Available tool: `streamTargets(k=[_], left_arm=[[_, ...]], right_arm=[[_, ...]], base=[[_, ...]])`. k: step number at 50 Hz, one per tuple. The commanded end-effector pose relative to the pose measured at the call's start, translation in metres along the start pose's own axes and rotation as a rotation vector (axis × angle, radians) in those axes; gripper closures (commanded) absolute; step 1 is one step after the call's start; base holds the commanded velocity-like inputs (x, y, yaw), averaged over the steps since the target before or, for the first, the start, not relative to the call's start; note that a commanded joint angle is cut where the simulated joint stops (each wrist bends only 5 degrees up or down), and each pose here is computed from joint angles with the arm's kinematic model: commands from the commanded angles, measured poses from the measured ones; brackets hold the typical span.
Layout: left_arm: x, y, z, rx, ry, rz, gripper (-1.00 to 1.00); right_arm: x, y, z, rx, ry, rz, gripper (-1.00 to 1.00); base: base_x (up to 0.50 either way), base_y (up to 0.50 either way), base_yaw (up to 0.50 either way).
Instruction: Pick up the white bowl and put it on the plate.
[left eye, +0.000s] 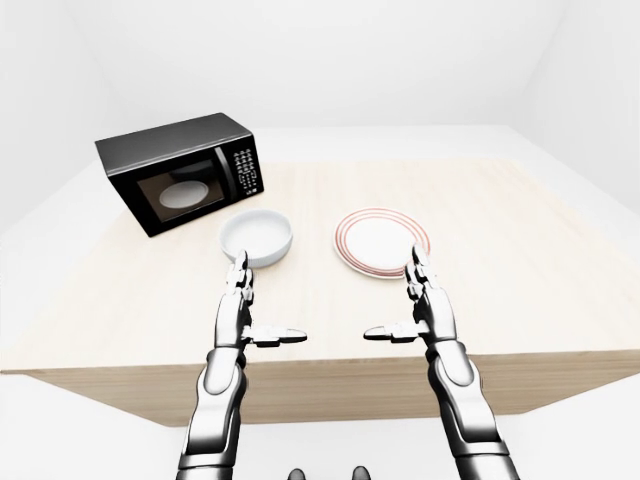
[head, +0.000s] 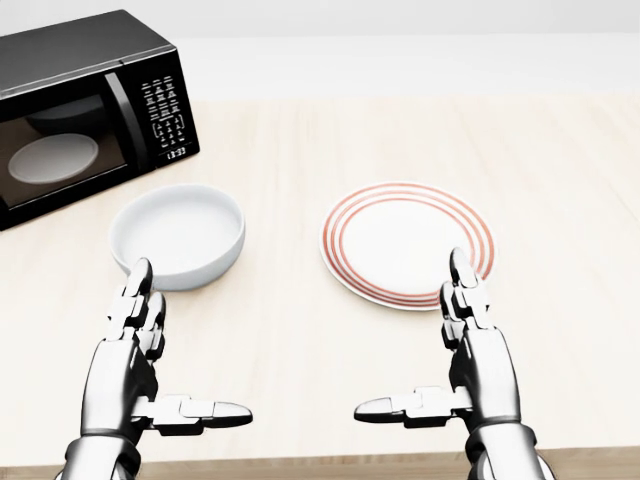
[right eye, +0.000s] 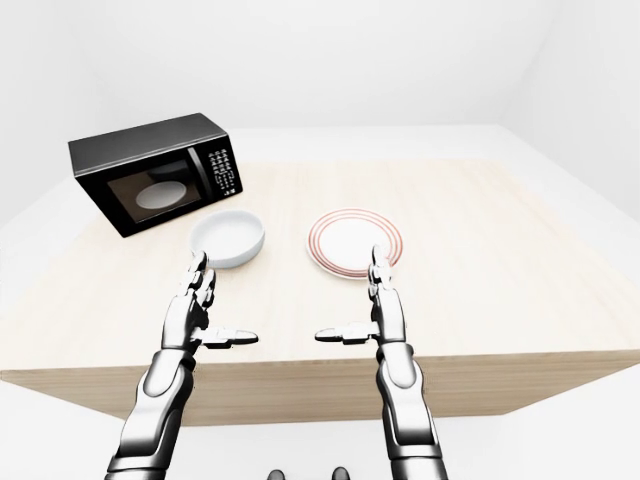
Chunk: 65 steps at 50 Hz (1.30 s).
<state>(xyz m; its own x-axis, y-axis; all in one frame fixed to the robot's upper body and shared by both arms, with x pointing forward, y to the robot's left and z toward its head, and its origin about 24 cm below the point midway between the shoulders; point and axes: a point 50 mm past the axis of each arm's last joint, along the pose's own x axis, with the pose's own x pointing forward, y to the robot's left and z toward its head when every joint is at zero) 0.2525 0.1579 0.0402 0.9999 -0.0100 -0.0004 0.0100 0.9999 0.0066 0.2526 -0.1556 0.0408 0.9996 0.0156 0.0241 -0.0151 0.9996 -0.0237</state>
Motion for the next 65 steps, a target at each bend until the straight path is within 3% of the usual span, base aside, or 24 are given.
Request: streamTargets(k=[1, 41, 65], left_arm=[[-0.0001, 0.0001, -0.0001, 0.000, 0.001, -0.001, -1.00], [-0.0001, -0.0001, -0.0002, 0.002, 0.003, -0.001, -1.00], [-0.0003, -0.0004, -0.0010, 0.004, 0.003, 0.000, -1.00]], right_arm=[[-0.0002, 0.0010, -0.0010, -0.004, 0.001, 0.006, -1.00], [-0.0004, 0.0034, -0.0046, -0.012, 0.013, 0.014, -1.00], [-0.0010, 0.0066, -0.0087, -0.025, 0.030, 0.033, -1.00]], base=[[0.04, 0.30, 0.00], [0.04, 0.31, 0.00], [0.09, 0.01, 0.00]])
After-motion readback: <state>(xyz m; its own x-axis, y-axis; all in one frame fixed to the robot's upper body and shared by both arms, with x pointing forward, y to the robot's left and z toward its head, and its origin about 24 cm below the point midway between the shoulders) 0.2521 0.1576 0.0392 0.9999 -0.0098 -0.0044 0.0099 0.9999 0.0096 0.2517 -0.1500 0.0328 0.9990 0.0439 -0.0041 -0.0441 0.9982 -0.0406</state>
